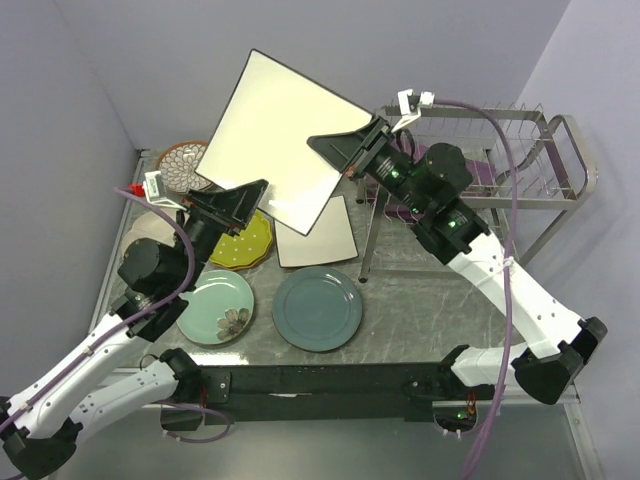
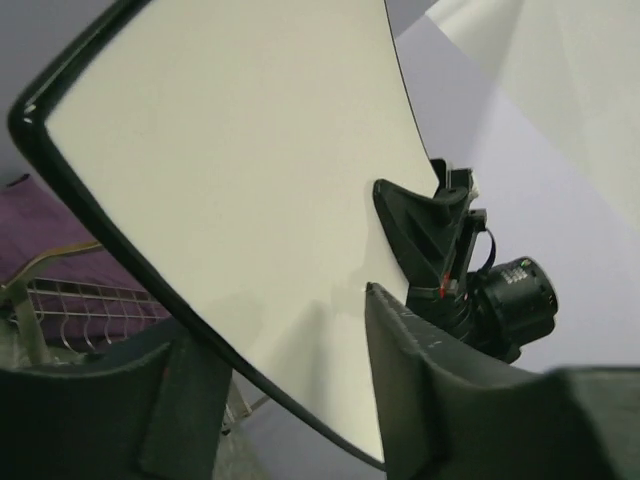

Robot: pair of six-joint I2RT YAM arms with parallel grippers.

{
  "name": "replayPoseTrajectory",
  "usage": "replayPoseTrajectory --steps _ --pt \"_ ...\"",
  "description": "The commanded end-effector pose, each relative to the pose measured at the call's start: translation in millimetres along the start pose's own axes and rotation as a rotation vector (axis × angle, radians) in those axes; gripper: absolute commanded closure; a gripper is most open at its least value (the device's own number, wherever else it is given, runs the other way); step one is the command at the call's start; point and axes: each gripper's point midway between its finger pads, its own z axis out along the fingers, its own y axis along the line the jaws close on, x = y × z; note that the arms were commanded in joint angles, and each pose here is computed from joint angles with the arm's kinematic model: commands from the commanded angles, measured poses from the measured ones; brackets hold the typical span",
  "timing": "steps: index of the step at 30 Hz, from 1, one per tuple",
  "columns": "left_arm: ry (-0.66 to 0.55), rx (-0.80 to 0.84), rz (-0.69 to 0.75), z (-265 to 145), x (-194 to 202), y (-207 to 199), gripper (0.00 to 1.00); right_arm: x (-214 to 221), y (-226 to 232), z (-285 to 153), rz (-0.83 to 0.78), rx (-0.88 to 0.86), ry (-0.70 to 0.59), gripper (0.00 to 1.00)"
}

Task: Unload the plates from the dish rack
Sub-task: Place the plate at the center of the board.

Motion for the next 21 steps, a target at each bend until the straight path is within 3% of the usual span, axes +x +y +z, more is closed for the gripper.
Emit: replayPoseTrajectory --steps 1,7,8,13,14,16,17,21 --pt "-0.113 0.075 -0.092 -8 -19 -11 0.51 -60 77 -20 0.013 -0.255 -0.267 1.00" --pt "-0.149 0.106 -0.105 -16 -23 -10 0.77 -38 58 -18 0.063 -0.262 -0.228 1.00" --pt "-0.161 0.110 -0.112 -19 -26 -11 0.99 -33 53 -18 0.068 -0.258 -0.221 1.00" --pt "-0.216 0.053 -0.183 -30 -32 8 0.99 -25 38 -18 0.066 -0.218 -0.220 1.00" --pt "-0.223 0.047 -0.193 -33 -34 9 0.99 -23 35 -17 0.062 -0.211 -0.214 0.89" --pt "-0.228 0.036 -0.196 -35 -36 9 0.99 -19 32 -14 0.041 -0.211 -0.203 0.80" --pt "-0.226 0.028 -0.194 -36 -37 10 0.99 -18 30 -12 0.034 -0.207 -0.200 0.67" --pt "-0.244 -0.017 -0.201 -40 -44 13 0.99 -15 28 -8 0.008 -0.210 -0.191 0.37"
